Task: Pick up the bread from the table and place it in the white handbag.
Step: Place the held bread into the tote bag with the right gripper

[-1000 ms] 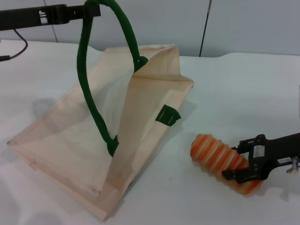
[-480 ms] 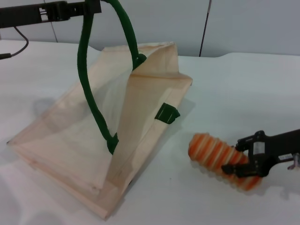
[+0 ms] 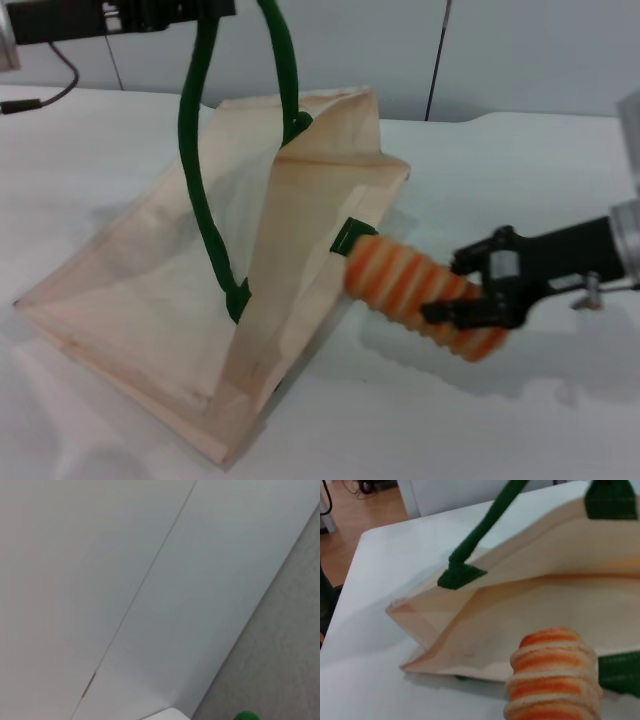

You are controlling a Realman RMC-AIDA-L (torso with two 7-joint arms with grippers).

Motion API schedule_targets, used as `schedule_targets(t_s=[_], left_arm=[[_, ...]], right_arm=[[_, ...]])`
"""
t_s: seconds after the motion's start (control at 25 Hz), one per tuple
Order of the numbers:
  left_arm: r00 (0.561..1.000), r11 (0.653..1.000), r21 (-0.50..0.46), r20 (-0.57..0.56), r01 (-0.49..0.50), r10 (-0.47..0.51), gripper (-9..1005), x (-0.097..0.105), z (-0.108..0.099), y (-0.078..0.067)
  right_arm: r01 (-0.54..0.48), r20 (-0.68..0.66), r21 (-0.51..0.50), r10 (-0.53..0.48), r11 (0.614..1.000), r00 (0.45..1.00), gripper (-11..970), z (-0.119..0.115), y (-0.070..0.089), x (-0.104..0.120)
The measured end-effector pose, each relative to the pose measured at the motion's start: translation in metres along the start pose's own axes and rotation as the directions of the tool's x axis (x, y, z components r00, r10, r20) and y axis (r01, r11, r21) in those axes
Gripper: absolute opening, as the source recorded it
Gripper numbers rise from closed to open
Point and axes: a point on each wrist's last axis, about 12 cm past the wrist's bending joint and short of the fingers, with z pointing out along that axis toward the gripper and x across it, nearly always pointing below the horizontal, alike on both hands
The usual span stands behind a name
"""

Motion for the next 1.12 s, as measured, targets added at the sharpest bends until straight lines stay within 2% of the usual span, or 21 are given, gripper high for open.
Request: schedule_targets(t_s=[0.24,0.36,0.76,1.12], left_arm=[[1.0,1.0,0.022,-0.005,-0.01,0.01,121,-0.005,0.009,-0.003],[1.0,1.0,0.026,-0.005,-0.012,0.012,121,-0.006,0.011,-0.003],[1.0,0.998,0.052,-0.006,-0.021,0.021,121,-0.009,0.022,-0.007],[1.0,0.998,0.059,-0.002,-0.023,0.023,121,-0.01,0.025,-0.008]], right_arm=[[0.027,-0.078,0.001,-0.026,1.0,0.997,454,0.029,-0.008,-0.027],[0.034,-0.076,-0.011,-0.034,0.999,0.996,428,0.037,-0.01,-0.038],[-0.001,-0.048,0.078,0.004,0.997,0.999,321,0.066,-0.025,-0.073],[-0.054,0.009,0.137,0.054,0.989,0.999,282,0.075,-0.031,-0.087]])
